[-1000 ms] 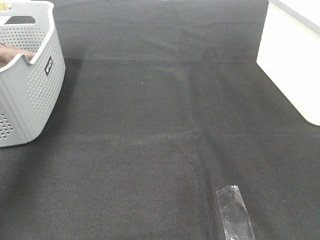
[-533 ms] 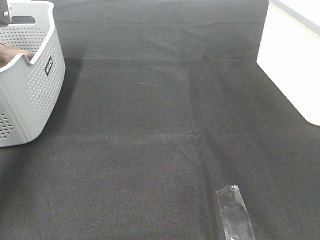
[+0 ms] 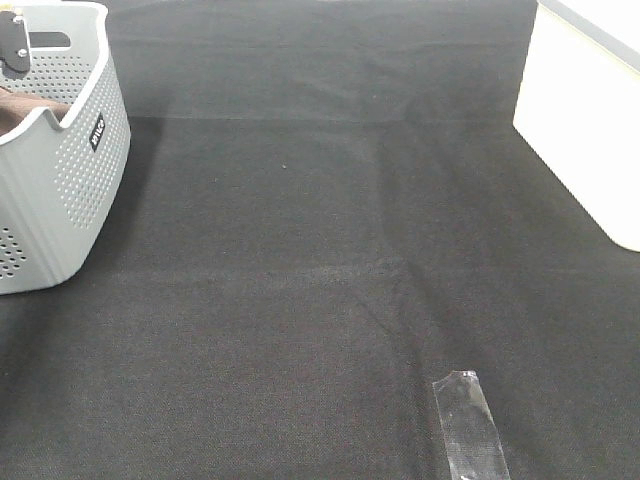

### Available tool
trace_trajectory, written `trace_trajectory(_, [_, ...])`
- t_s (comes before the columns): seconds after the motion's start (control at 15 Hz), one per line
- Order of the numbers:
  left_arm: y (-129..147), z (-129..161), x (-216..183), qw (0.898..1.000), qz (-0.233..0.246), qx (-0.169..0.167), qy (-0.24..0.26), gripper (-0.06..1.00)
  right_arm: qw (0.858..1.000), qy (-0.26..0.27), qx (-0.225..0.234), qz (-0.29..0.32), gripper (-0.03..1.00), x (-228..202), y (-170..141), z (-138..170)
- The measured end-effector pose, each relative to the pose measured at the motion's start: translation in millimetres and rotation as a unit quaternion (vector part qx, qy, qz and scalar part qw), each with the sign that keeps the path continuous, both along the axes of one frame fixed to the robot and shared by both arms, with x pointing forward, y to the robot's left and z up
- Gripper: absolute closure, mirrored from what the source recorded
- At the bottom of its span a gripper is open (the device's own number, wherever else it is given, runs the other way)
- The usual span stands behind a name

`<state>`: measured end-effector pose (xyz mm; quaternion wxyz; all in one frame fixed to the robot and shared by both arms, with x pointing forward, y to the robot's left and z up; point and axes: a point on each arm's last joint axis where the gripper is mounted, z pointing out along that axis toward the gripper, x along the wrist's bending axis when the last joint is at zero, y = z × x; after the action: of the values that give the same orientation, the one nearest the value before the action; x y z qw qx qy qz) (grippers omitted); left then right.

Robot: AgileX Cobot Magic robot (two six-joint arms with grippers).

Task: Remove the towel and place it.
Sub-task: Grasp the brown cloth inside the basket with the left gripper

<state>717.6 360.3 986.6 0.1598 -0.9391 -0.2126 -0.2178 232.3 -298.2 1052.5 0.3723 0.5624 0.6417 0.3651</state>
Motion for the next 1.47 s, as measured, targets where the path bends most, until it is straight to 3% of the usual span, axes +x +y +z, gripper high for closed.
trace_trajectory(0.07, [0.5, -0.2, -2.6, 1.000, 0.007, 0.001, 0.012, 0.93, 1.000, 0.000, 0.000, 0.000, 0.21, 0.0, 0.0, 0.0])
trace_trajectory(0.33, [1.0, 2.3, -6.1, 0.999, 0.034, -0.003, 0.025, 0.94, 1.000, 0.000, 0.000, 0.000, 0.21, 0.0, 0.0, 0.0])
trace_trajectory(0.6, [-7.5, 46.6, 1.9, 0.989, 0.128, -0.042, -0.063, 0.94, 1.000, 0.000, 0.000, 0.000, 0.21, 0.0, 0.0, 0.0])
trace_trajectory(0.73, [-16.0, 75.8, -0.7, 0.982, 0.148, -0.068, -0.093, 0.94, 1.000, 0.000, 0.000, 0.000, 0.21, 0.0, 0.0, 0.0])
trace_trajectory(1.13, [-65.4, 163.6, -29.4, 0.960, 0.126, -0.153, -0.198, 0.94, 1.000, 0.000, 0.000, 0.000, 0.21, 0.0, 0.0, 0.0])
trace_trajectory(1.27, [-99.1, 200.8, -55.4, 0.942, 0.105, -0.221, -0.228, 0.94, 1.000, 0.000, 0.000, 0.000, 0.21, 0.0, 0.0, 0.0])
trace_trajectory(1.47, [-128.4, 235.0, -85.8, 0.924, 0.077, -0.280, -0.250, 0.94, 1.000, -0.005, 0.007, 0.005, 0.21, -0.1, 1.3, 1.5])
